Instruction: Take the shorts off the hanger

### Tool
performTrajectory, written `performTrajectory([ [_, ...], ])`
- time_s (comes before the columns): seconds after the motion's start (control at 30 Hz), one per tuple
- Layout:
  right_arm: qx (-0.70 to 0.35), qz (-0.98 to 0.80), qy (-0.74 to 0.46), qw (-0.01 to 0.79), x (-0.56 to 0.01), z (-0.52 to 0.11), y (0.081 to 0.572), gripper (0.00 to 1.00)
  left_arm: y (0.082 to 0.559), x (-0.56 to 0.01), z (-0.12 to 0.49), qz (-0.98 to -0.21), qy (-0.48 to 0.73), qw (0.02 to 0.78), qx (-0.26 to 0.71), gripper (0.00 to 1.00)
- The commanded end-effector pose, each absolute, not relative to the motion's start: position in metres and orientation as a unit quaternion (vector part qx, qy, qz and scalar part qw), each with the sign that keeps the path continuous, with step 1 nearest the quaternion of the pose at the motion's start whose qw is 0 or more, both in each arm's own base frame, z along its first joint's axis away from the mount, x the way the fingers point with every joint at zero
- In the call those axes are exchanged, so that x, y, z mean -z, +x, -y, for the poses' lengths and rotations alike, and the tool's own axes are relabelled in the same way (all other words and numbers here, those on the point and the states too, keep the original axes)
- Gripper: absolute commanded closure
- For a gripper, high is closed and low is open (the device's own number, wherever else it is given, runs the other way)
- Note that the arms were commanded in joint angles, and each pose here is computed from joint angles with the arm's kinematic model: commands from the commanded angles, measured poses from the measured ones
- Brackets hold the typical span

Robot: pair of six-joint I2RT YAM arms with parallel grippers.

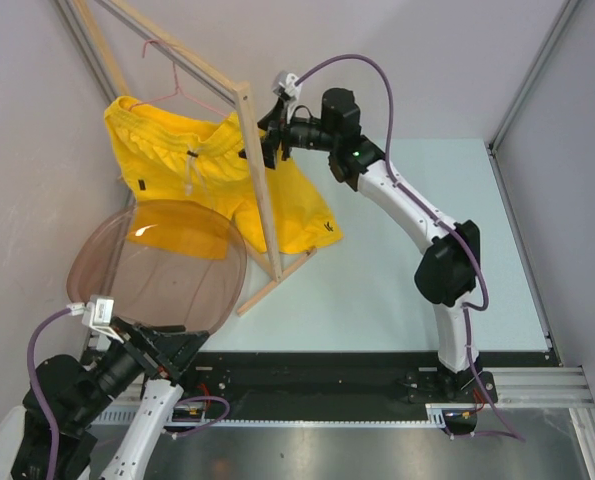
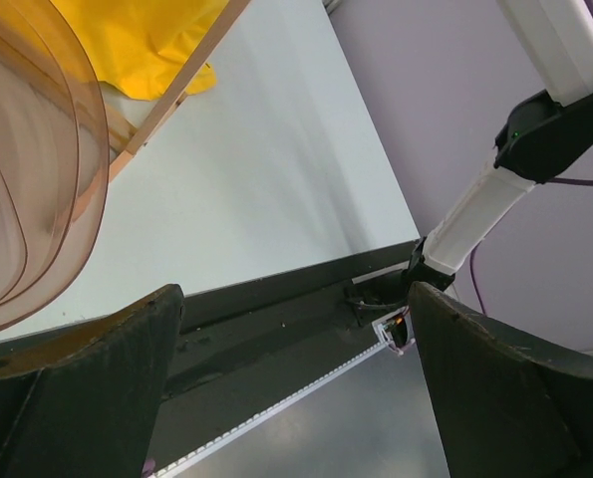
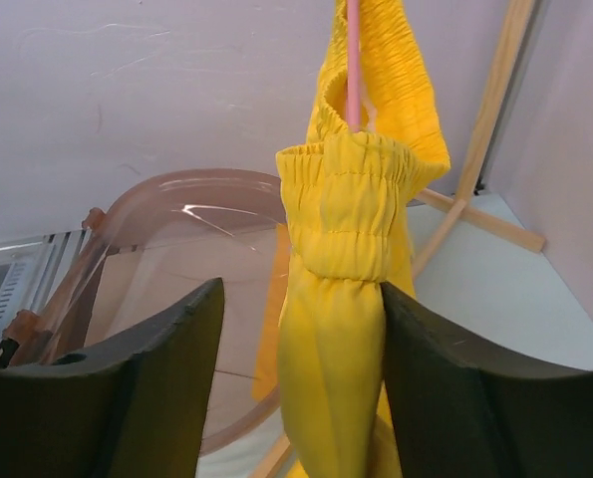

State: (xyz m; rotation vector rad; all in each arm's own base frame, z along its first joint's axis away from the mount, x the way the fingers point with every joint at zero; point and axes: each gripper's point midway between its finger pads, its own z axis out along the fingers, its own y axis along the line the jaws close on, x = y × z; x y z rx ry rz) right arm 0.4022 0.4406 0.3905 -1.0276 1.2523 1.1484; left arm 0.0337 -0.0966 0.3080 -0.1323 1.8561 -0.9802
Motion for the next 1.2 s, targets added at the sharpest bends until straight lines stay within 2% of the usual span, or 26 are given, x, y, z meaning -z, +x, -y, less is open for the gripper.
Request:
performTrajectory([
  [0.0,-0.478,-0.506,-0.431,0.574,-0.411,-0.449,0.408,0.39,0.026,-0.312,0.096,-0.767,-0.057,0.493,0.406,0.0],
  [0.07,-0.484,-0.501,-0.426,0.577,-0.413,-0.45,0.41,0.53,0.025,-0.312,0.095,-0.767,-0.057,0.494,0.405,0.0],
  [0.17,-0.506,-0.49,-0.425,0.568,-0.416,-0.45,0.407,0.68,0.024,-0.311,0.094,-0.768,-0.06,0.494,0.403,0.0],
  [0.37,-0.559,-0.465,-0.423,0.54,-0.426,-0.441,0.403,0.87,0.024,-0.314,0.094,-0.767,-0.06,0.495,0.404,0.0],
  [0.5,-0.626,-0.457,-0.394,0.493,-0.438,-0.434,0.392,1.0,0.025,-0.315,0.095,-0.766,-0.059,0.495,0.407,0.0],
  [0.87,-0.729,-0.439,-0.306,0.427,-0.489,-0.423,0.379,1.0,0.026,-0.315,0.102,-0.758,-0.062,0.486,0.431,0.0],
  [1.17,-0.769,-0.471,-0.166,0.4,-0.505,-0.397,0.418,1.0,0.025,-0.319,0.104,-0.755,-0.062,0.484,0.438,0.0],
])
